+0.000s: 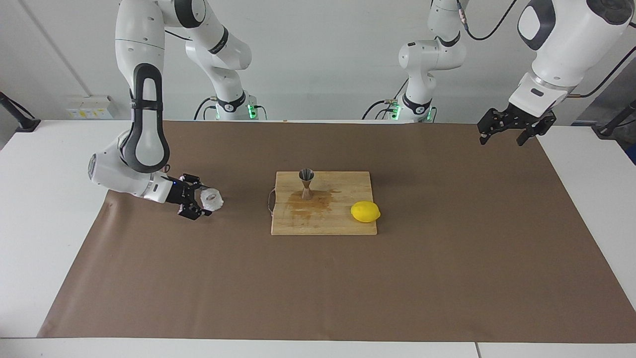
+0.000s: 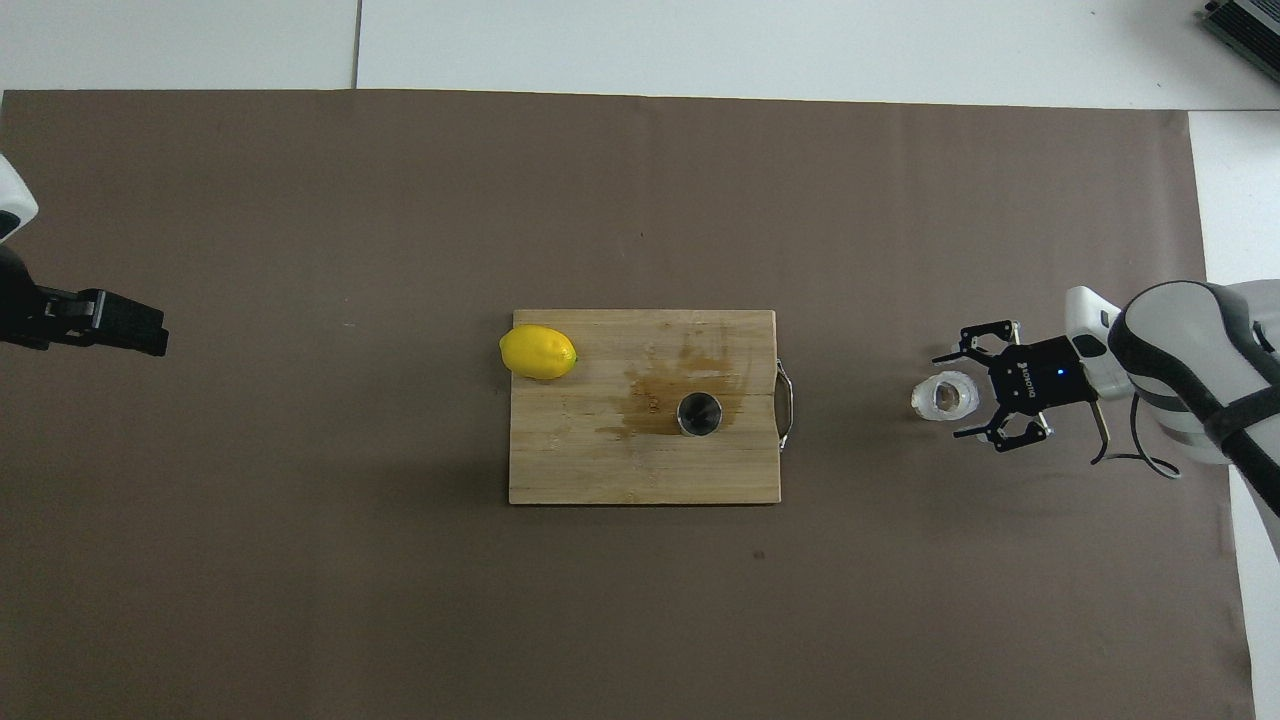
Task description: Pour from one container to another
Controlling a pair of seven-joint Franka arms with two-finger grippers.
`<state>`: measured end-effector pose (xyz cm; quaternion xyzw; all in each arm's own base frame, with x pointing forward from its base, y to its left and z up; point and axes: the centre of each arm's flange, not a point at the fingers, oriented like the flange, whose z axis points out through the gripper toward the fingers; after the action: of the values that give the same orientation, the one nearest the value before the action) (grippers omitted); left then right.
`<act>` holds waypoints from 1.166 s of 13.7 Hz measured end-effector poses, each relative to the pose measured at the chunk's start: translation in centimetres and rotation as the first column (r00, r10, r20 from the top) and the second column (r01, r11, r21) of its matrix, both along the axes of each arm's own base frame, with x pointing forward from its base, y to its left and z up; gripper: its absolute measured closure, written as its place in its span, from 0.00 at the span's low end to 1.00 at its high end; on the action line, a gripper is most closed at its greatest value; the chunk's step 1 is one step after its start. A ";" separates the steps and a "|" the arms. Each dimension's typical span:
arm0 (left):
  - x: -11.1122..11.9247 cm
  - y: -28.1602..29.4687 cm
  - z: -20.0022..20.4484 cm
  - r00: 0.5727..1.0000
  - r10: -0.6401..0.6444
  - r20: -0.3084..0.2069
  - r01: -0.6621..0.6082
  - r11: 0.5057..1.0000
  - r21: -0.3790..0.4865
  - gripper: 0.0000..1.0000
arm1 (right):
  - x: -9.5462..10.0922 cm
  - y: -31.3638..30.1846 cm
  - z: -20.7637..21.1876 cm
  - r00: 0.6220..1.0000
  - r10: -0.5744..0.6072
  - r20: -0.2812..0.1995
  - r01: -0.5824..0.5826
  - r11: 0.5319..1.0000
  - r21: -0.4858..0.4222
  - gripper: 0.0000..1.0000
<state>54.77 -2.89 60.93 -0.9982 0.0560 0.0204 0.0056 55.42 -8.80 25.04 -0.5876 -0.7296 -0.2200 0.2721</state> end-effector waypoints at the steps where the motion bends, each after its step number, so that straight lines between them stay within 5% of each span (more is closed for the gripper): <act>1: 0.0 0.0 0.0 1.000 0.000 0.000 0.000 1.000 0.000 0.00 | 0.1 0.4 0.0 1.000 -0.001 0.001 0.001 1.000 0.008 0.00; 6: 0.0 0.0 -0.1 1.000 0.000 -0.001 0.000 1.000 0.000 0.00 | 0.1 1.4 -0.1 1.000 0.007 -0.002 -0.007 1.000 0.016 0.04; 10: 0.0 0.0 -0.1 1.000 0.000 -0.001 0.000 1.000 0.000 0.00 | 0.1 1.3 -0.1 1.000 0.005 -0.003 -0.005 1.000 0.017 0.49; 16: 0.0 0.0 -0.1 1.000 0.000 -0.001 0.000 1.000 0.000 0.00 | 0.1 0.9 0.0 1.000 -0.024 -0.020 0.025 1.000 0.013 0.49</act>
<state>54.78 -2.91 60.86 -0.9982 0.0561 0.0211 0.0053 55.53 -7.90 25.08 -0.5967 -0.7182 -0.2224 0.2805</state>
